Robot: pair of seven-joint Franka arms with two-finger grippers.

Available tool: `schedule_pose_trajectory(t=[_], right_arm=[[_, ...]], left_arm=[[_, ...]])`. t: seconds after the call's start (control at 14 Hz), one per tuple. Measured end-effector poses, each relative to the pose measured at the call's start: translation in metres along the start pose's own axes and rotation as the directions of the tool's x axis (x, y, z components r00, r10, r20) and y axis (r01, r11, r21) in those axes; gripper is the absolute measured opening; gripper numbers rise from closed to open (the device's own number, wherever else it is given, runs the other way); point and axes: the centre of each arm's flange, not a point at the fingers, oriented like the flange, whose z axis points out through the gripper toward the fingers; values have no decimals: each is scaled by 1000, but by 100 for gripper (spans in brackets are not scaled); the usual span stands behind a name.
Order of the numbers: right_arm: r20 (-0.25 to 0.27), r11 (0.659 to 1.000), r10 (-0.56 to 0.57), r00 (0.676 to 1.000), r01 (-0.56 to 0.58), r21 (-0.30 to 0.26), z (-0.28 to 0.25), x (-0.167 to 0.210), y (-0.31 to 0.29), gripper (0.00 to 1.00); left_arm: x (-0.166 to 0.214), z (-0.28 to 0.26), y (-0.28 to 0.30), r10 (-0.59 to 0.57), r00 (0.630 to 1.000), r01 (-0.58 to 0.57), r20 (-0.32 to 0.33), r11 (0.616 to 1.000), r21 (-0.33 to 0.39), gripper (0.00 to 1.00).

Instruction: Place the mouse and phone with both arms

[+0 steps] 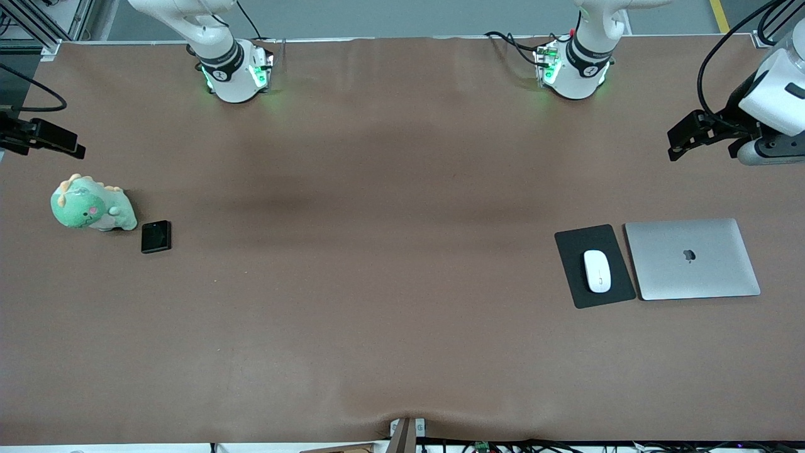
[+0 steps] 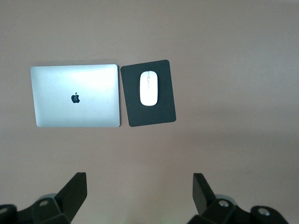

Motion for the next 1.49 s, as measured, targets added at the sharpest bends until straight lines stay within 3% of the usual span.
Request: schedule_pose_trajectory(t=[1.49], right_arm=[[-10,1000,2,1000,-2,0,-4,-1,0,100]], left_arm=[[-4,4,5,10,999,-10,36,1000,4,100]])
